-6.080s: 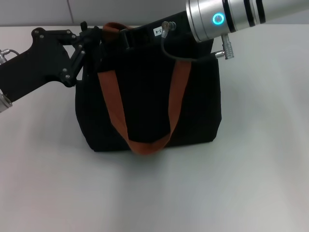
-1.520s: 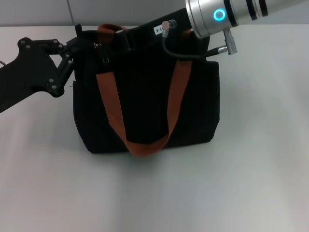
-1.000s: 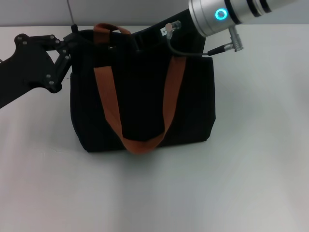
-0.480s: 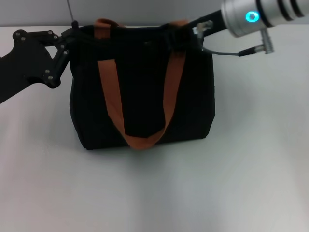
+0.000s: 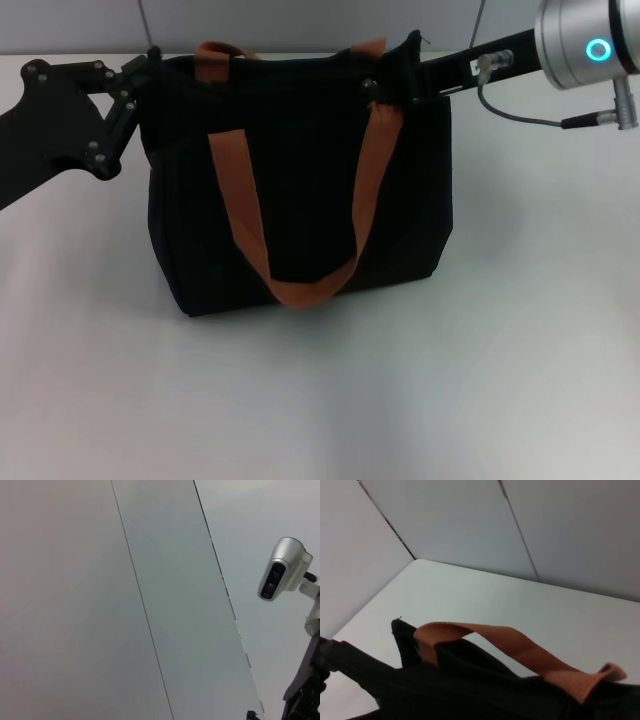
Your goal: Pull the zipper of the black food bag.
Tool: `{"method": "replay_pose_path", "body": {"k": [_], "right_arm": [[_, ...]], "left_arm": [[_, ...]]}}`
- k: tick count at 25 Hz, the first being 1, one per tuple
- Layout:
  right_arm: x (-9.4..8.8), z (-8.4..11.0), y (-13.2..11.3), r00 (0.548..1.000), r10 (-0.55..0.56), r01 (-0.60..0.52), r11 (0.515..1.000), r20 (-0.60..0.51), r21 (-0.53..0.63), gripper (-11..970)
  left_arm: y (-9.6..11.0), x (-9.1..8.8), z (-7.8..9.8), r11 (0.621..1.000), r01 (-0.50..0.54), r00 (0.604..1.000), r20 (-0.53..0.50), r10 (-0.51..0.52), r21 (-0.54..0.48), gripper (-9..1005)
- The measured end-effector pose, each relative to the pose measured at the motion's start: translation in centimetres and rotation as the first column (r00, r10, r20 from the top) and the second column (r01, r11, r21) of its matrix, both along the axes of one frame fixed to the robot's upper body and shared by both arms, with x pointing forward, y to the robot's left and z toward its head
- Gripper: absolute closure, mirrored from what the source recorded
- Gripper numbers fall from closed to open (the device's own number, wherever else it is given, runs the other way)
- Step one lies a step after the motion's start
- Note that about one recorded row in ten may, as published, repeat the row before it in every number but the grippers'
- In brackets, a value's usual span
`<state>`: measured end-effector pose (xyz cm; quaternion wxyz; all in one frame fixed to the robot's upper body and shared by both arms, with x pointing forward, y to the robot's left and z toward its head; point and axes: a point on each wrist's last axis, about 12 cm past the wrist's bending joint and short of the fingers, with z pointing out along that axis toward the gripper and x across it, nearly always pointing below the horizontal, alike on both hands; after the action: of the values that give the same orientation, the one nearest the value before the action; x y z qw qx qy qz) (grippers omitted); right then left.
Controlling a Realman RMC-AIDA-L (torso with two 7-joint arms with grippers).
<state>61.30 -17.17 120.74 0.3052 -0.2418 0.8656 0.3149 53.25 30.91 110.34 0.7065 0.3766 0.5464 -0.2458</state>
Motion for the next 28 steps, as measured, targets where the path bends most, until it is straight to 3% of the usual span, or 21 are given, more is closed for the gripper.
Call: {"method": "replay_pose_path", "body": {"k": [6,9,10,14,15,18,20,21,24,25,28], "right_arm": [[-0.5,-0.1,-0.6,1.0,0.021,-0.022,0.996,0.013,0.081,958],[-0.8,-0.3,-2.3,0.998,0.021,-0.032,0.983,0.062,0.182,940],[-1.0,-0.8,-3.7,0.994,0.016,-0.045,0.958,0.105,0.282,921],[-1.6,-1.4,-5.6,0.98,0.021,-0.096,0.92,0.197,0.38,847],[-2.4,-1.9,-6.9,0.953,0.043,-0.173,0.889,0.298,0.425,829],[-3.3,-2.7,-7.9,0.917,0.056,-0.246,0.86,0.395,0.448,773],[-5.1,-4.2,-9.1,0.847,0.091,-0.358,0.826,0.523,0.436,708],[-5.1,-4.2,-9.1,0.847,0.091,-0.358,0.826,0.523,0.436,660],[-7.3,-6.2,-10.0,0.778,0.149,-0.455,0.803,0.611,0.384,518],[-8.8,-7.9,-10.6,0.747,0.185,-0.486,0.807,0.638,0.335,478],[-10.1,-9.5,-10.8,0.733,0.233,-0.507,0.814,0.64,0.285,358]], "left_arm": [[0.0,0.0,0.0,1.0,-0.001,1.0,-0.002,0.001,-0.002,941],[0.0,0.0,-0.1,1.0,0.0,1.0,-0.005,0.0,-0.006,941],[-0.1,-0.1,-0.1,1.0,0.001,1.0,-0.008,-0.001,-0.009,941],[-0.2,-0.1,-0.2,1.0,0.001,1.0,-0.016,-0.002,-0.015,940],[-0.3,-0.1,-0.2,1.0,0.001,1.0,-0.019,-0.002,-0.018,940],[-0.4,-0.3,-0.5,1.0,-0.003,1.0,-0.029,0.002,-0.024,940],[-0.4,-0.3,-0.6,1.0,-0.004,1.0,-0.031,0.003,-0.026,940],[-0.5,-0.3,-0.6,1.0,-0.007,0.999,-0.038,0.006,-0.028,940],[-0.5,-0.3,-0.7,0.999,-0.011,0.998,-0.055,0.009,-0.036,939],[-0.4,-0.3,-0.8,0.999,-0.016,0.997,-0.078,0.012,-0.047,939],[-0.3,-0.2,-0.8,0.998,-0.016,0.996,-0.091,0.012,-0.052,939]]}}
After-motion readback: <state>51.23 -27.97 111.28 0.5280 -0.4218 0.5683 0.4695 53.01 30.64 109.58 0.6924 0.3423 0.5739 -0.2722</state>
